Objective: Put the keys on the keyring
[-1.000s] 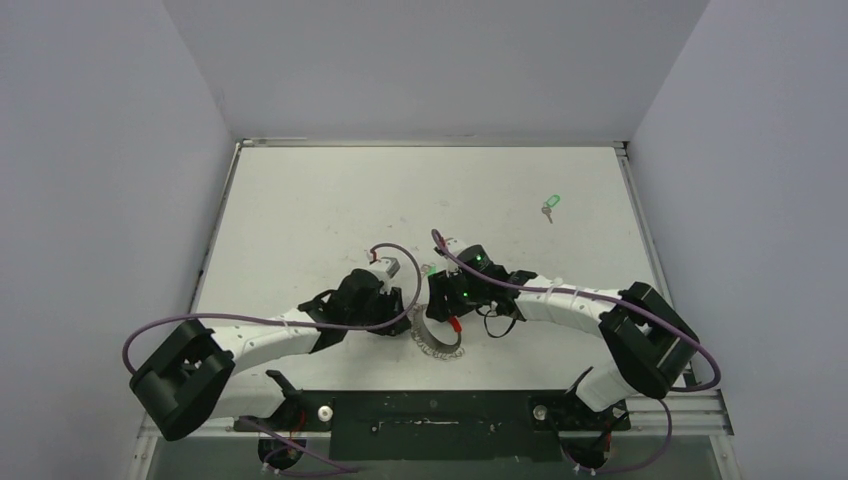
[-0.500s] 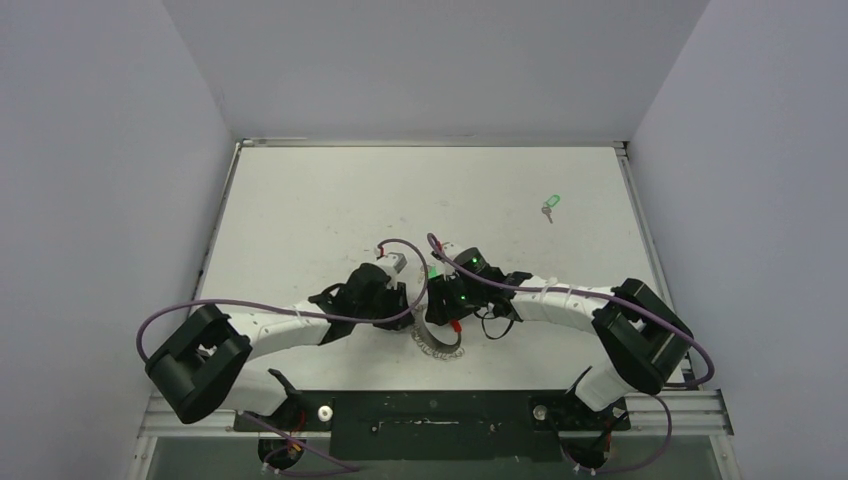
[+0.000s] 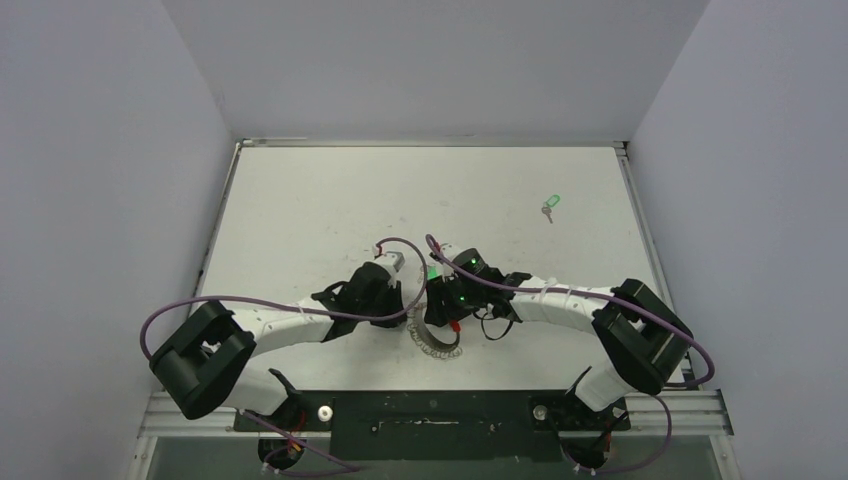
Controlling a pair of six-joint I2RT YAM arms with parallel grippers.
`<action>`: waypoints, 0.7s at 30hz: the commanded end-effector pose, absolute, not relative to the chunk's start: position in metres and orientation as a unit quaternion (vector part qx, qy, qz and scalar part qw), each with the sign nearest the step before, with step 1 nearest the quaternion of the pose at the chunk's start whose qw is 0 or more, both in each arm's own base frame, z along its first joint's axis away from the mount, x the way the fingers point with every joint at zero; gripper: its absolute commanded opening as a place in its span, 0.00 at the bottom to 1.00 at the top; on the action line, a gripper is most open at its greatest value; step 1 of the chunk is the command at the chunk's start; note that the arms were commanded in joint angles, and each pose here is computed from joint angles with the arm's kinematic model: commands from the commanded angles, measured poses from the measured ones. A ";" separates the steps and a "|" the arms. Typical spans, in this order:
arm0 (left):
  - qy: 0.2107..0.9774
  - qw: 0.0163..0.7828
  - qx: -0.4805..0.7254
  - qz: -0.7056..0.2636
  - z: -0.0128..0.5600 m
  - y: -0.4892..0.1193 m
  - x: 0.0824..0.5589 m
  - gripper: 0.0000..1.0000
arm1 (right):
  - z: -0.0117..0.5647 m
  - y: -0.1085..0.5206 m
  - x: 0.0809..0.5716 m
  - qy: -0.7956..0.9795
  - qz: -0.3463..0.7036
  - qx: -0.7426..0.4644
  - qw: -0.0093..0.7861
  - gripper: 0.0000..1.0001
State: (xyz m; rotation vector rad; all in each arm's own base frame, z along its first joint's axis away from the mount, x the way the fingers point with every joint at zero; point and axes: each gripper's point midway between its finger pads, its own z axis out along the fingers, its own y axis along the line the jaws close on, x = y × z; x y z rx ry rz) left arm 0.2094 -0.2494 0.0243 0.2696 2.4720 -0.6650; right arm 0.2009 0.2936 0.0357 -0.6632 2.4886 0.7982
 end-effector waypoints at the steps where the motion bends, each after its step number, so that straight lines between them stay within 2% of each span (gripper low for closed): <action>1: 0.911 0.308 0.106 -0.254 0.045 -0.255 0.221 0.10 | 0.050 0.308 0.209 0.887 0.305 -0.249 0.241 0.51; 4: 0.909 0.309 0.109 -0.256 0.048 -0.254 0.219 0.11 | 0.050 0.309 0.209 0.886 0.306 -0.252 0.241 0.50; 11: 0.896 0.323 0.109 -0.286 0.061 -0.252 0.209 0.28 | 0.049 0.310 0.209 0.887 0.305 -0.253 0.239 0.50; 21: 0.890 0.356 0.091 -0.270 0.074 -0.238 0.212 0.34 | 0.047 0.330 0.207 0.881 0.286 -0.286 0.244 0.45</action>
